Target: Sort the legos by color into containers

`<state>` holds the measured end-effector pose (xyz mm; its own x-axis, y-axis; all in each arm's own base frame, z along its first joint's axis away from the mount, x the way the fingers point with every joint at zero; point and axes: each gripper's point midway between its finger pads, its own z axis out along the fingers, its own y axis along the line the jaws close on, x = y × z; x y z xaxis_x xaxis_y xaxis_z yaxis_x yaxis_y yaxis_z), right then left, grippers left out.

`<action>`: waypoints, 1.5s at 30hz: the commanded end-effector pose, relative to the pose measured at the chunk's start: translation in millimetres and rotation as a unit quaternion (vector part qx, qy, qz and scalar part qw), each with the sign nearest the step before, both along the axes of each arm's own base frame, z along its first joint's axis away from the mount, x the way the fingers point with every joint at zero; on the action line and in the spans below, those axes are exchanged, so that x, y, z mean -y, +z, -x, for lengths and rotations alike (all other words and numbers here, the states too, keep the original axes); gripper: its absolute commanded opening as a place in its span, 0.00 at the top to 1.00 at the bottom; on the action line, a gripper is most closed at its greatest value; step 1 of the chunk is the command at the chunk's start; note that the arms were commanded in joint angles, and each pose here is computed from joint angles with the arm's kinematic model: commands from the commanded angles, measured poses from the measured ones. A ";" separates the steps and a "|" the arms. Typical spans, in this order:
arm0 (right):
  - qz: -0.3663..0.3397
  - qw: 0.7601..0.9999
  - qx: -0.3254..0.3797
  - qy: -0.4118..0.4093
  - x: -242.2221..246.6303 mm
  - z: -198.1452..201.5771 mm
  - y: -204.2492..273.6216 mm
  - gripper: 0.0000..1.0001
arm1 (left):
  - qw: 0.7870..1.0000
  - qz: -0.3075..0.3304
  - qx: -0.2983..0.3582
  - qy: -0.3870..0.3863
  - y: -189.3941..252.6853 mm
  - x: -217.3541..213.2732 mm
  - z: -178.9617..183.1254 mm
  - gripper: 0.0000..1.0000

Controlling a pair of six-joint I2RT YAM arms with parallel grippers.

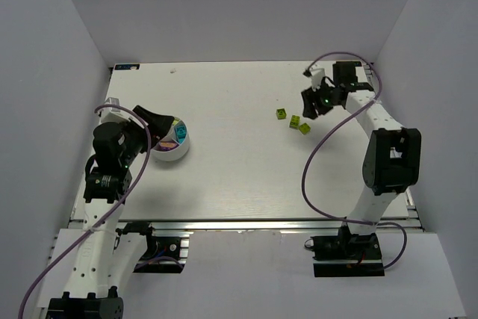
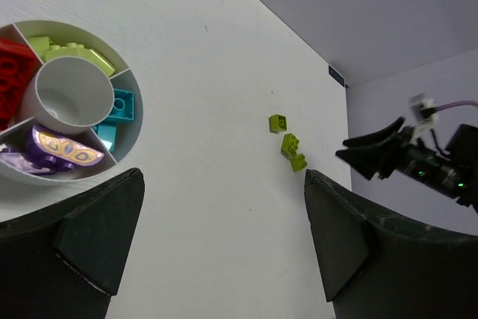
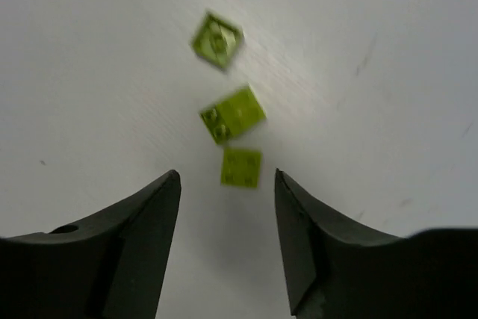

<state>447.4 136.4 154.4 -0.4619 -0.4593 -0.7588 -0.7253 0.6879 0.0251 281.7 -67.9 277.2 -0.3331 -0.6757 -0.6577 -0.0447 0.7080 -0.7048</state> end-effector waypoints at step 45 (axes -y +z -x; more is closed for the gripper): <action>0.131 0.987 -0.080 -0.047 32.2 2.0 -120.8 0.62 | 0.999 0.031 -0.024 -0.003 -20.4 4.6 28.5 0.04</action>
<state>436.3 103.9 21.3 -0.6427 -0.5708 -0.5110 -0.6521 0.7577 -0.0263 254.7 -75.2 259.2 -0.3726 -0.7090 -0.5987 -0.0596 0.6621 -0.7470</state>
